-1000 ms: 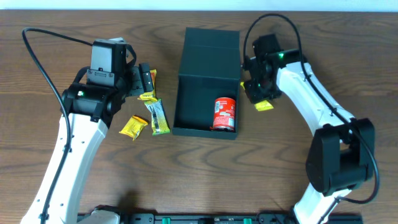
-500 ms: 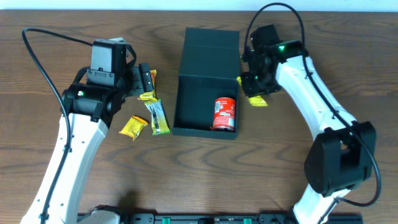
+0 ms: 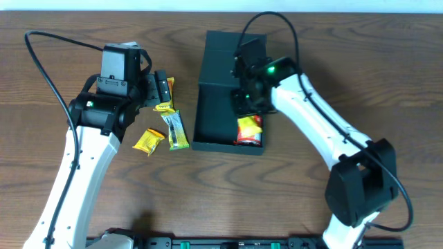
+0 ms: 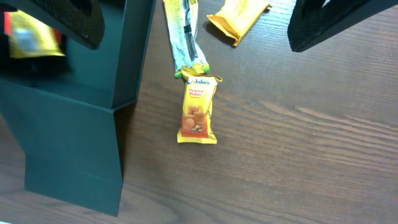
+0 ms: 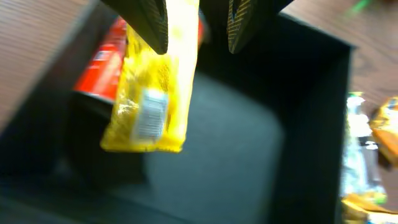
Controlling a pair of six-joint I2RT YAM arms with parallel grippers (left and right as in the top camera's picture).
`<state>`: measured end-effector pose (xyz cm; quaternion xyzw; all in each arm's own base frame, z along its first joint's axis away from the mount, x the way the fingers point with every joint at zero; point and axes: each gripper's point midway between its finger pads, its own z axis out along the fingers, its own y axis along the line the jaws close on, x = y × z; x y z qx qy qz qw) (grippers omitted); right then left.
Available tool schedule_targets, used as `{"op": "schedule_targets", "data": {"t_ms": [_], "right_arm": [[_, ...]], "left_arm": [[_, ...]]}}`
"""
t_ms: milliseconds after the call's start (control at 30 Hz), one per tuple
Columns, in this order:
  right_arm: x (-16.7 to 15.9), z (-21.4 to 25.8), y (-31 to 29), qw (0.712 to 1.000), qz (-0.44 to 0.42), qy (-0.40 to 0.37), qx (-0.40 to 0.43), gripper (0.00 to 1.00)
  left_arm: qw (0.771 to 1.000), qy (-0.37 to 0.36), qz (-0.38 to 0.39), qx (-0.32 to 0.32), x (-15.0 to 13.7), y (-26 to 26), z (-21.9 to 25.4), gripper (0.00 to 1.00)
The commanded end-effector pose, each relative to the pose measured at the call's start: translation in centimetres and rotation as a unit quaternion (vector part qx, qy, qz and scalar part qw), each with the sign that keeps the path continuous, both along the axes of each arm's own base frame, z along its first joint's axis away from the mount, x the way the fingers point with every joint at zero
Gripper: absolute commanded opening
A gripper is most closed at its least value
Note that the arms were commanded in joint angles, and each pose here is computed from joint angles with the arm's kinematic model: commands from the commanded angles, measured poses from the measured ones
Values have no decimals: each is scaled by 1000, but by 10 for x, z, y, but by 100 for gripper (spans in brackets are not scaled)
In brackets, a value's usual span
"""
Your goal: Pack container
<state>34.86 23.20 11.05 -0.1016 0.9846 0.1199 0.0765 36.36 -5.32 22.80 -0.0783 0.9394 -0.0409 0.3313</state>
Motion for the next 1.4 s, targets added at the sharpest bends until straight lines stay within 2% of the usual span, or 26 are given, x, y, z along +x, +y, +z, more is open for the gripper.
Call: {"op": "schedule_targets", "data": {"t_ms": [0,200,267,333,500,600,767,833,967,1133,1367], "right_arm": [[-2,10,21,999,-34,-1,24,32],[3,12,23,999,-38,-35,-4,32],[8,19,18,998,-39,-43,-7,25],[13,34,14,998,-37,-53,-7,23],[30,89,-8,993,-53,-105,-28,40],[38,126,-34,983,-80,-150,-68,59],[28,168,-62,975,-102,-174,-96,72],[16,179,-68,977,-101,-166,-93,72],[-7,191,-81,978,-98,-152,-102,72],[-28,192,-93,980,-94,-127,-119,78],[-35,189,-96,981,-91,-111,-127,90]], "left_arm": [[1000,-5,-4,18,-1,4,6,95],[1000,14,-10,26,-8,5,0,95],[999,17,-13,29,-9,6,-1,95],[999,17,-21,34,-9,6,-1,95],[998,11,-25,58,-5,11,0,96],[997,10,-22,73,1,14,-4,95],[990,9,-77,116,30,8,-26,95],[986,13,-99,132,44,5,-41,96],[986,43,-104,119,58,-2,-77,95],[990,87,-59,89,64,-3,-120,95],[993,107,-39,35,78,-19,-161,95]]}}
